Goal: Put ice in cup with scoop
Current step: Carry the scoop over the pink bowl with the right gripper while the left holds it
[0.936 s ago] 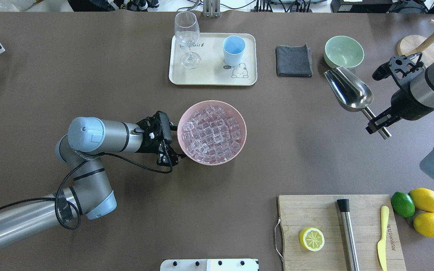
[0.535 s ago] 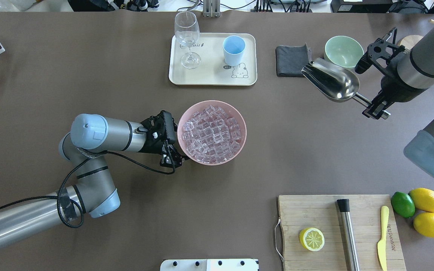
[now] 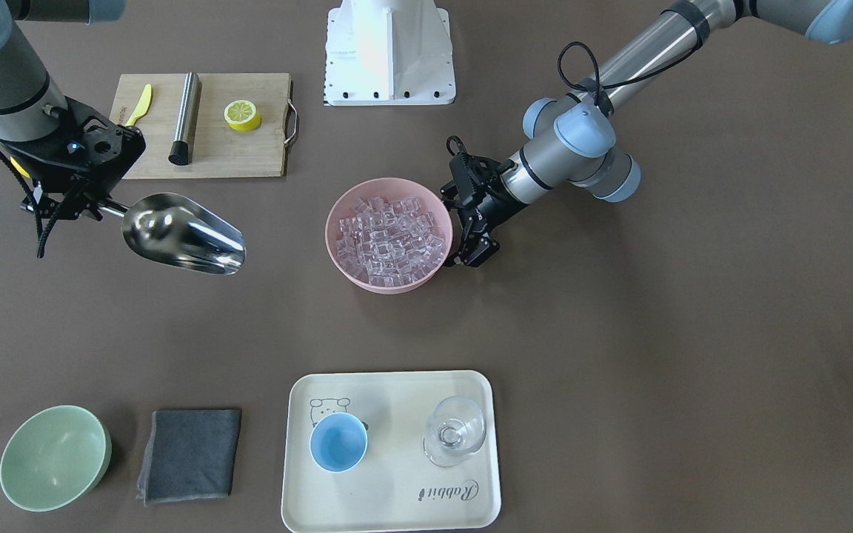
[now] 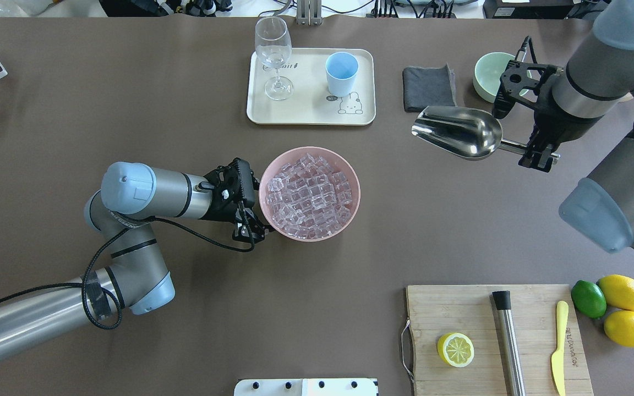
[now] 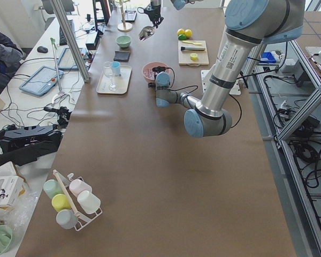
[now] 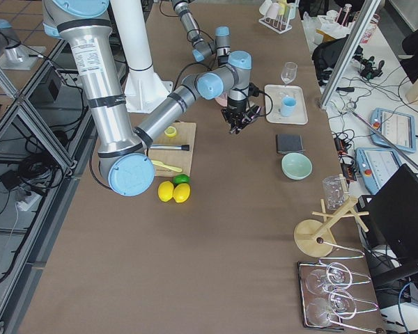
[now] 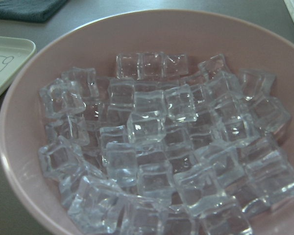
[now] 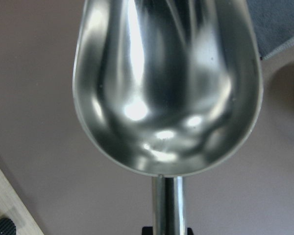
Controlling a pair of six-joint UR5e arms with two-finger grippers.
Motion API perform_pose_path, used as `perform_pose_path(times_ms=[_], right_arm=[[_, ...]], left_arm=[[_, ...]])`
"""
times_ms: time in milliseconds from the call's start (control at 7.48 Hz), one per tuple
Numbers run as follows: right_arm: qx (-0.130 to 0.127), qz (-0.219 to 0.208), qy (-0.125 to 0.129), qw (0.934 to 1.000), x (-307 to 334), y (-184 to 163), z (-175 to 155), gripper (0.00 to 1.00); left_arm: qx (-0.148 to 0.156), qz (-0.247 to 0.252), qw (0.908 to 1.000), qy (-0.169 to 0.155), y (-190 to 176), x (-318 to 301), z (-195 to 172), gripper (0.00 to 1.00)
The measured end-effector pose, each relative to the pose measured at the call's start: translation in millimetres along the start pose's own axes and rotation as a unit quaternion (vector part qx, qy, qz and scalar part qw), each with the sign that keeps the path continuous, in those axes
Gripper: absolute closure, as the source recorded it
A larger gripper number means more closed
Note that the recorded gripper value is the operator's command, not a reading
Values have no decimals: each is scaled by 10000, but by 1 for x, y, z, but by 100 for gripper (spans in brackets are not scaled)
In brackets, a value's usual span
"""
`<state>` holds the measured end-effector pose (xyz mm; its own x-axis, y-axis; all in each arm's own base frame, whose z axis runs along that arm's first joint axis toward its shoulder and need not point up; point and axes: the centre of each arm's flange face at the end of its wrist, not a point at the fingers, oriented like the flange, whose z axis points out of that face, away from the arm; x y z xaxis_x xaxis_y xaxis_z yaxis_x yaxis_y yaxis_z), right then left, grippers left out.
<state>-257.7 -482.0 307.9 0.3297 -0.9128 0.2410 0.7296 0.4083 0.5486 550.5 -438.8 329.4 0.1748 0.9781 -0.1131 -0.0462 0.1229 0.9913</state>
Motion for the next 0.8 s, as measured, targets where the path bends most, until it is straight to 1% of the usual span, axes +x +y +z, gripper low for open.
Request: perform_pose_path(times_ms=[267, 401, 668, 802], right_arm=[[-379, -319, -3, 9988, -11, -23, -9, 100], [-519, -605, 7, 9968, -18, -35, -6, 100], [-746, -1125, -32, 9908, -40, -80, 1, 100], [-866, -1300, -98, 9877, -47, -97, -4, 100]], left_arm=[[-15, -27, 10000, -27, -1, -3, 0, 3], [-10, -104, 9999, -43, -3, -5, 1, 3], [5, -224, 9997, -43, -7, -6, 2, 3], [10, -231, 9997, -31, -8, -6, 2, 3]])
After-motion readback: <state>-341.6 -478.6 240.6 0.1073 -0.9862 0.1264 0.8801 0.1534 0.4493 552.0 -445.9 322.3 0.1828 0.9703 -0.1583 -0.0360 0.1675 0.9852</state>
